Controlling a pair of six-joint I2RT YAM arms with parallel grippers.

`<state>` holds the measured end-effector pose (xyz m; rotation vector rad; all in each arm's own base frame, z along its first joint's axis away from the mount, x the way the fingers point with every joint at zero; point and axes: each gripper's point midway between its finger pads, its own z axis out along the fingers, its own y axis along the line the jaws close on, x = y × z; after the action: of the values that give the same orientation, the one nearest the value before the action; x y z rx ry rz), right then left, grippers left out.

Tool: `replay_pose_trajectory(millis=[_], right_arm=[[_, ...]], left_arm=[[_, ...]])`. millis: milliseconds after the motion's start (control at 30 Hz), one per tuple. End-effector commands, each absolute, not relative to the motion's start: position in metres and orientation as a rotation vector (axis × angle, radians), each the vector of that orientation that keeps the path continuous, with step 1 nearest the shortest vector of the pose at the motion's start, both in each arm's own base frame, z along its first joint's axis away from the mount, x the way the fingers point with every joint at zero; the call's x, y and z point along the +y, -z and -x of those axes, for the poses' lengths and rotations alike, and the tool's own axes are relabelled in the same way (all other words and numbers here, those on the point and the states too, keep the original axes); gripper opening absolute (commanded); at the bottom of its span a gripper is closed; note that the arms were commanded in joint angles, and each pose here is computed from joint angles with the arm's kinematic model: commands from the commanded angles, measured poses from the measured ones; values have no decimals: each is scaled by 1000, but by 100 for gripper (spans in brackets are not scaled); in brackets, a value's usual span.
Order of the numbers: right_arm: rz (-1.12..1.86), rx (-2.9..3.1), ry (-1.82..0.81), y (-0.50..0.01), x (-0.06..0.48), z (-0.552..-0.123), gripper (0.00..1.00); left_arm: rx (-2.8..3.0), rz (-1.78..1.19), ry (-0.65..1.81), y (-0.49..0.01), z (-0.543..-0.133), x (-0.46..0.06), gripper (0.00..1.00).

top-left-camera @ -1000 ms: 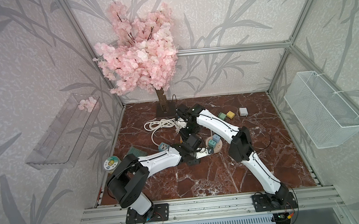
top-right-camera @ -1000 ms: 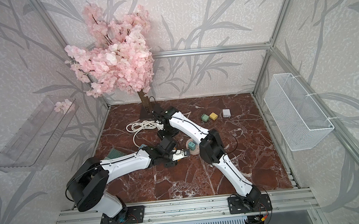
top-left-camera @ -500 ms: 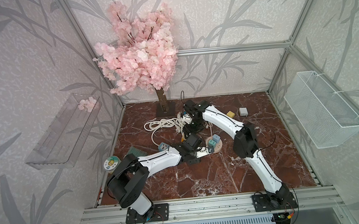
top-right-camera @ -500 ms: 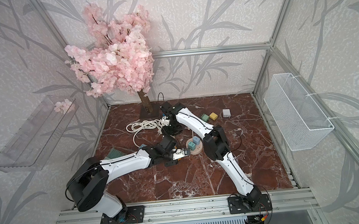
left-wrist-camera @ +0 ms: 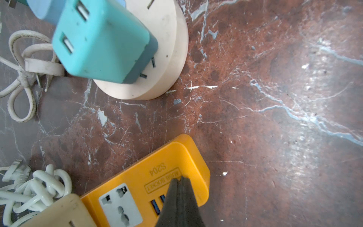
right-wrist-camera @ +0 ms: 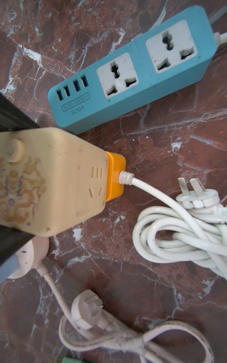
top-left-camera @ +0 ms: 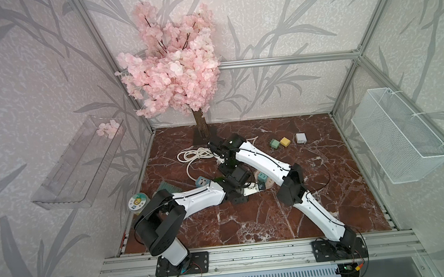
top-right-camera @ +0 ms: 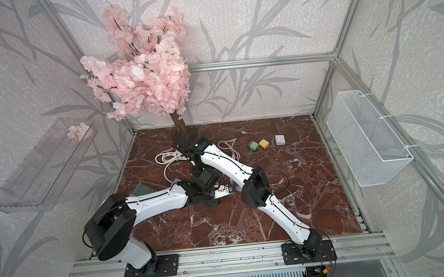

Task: Pull the plug off the socket
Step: Remove the plug from the socket.

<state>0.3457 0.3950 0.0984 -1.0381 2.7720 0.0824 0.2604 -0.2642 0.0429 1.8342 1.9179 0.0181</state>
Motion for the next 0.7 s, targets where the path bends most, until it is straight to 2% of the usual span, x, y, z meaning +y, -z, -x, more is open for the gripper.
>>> replay_pose_trajectory(millis=[0, 100, 367, 533, 667], right_arm=[[998, 2808, -440, -135, 397, -337, 0], [985, 2809, -574, -140, 404, -334, 0], [1045, 2862, -291, -113, 385, -330, 0], [1042, 2867, -292, -108, 384, -328, 0], [1043, 2874, -307, -107, 385, -328, 0]], left_arm=[[2166, -2102, 1, 17, -199, -208, 0], [2166, -2091, 0, 16, -200, -209, 0], [2136, -2013, 38, 1, -211, -225, 0], [2066, -1907, 9, -29, -234, -241, 0], [1988, -1877, -113, -42, -252, -240, 0]])
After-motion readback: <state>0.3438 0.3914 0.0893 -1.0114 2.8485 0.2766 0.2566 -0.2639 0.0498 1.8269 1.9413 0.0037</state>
